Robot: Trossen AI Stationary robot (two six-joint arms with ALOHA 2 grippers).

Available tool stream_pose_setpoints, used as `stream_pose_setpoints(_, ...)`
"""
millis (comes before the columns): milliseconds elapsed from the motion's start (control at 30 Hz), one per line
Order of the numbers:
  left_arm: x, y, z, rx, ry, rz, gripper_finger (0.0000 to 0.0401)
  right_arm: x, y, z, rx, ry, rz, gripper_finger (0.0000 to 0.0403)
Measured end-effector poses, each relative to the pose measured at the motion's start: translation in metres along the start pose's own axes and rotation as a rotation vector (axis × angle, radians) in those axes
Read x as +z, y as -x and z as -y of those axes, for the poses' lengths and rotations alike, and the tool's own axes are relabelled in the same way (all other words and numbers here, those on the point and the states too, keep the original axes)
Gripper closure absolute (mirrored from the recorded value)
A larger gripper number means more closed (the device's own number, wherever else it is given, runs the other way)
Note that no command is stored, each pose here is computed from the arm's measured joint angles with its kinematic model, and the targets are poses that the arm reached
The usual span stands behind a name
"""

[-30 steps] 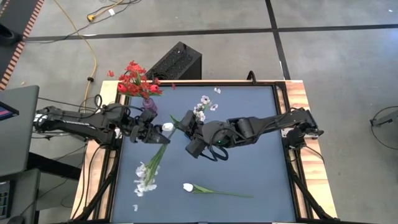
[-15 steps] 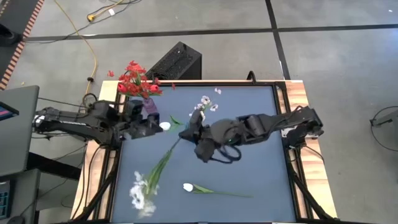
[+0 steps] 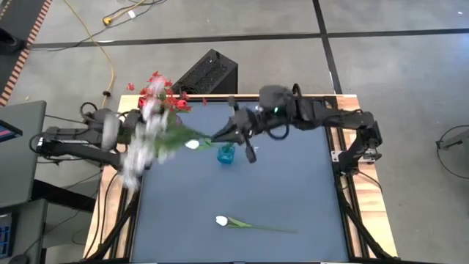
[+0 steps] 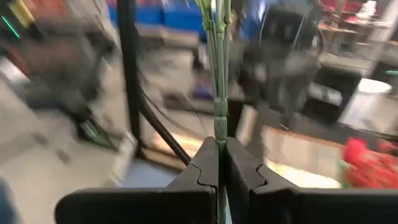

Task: Sort flowers into vase by color
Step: Put the white flowers into the blue vase

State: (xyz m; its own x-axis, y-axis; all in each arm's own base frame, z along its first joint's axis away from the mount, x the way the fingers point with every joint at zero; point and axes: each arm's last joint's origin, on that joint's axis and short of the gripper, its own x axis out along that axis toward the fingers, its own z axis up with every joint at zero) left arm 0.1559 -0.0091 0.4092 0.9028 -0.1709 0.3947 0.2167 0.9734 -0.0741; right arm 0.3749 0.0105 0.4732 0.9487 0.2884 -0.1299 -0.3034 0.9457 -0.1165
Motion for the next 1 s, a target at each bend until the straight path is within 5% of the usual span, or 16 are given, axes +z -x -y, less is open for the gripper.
stream_pose_setpoints(333,0.006,-0.013,-0.006,0.162,-0.149,-0.067,0.0231,0.008,0.005,0.018,0.057,-0.19,0.12,0.0371)
stream_pose_setpoints(800,0.024,-0.056,-0.01,0.194,-0.269,-0.036,0.016,-0.019,-0.011,0.038,-0.069,-0.237,0.031,0.0371)
stream_pose_setpoints(1000,0.04,-0.058,-0.012,0.322,-0.278,-0.012,0.0155,-0.024,-0.014,0.04,-0.07,-0.24,0.01,0.037)
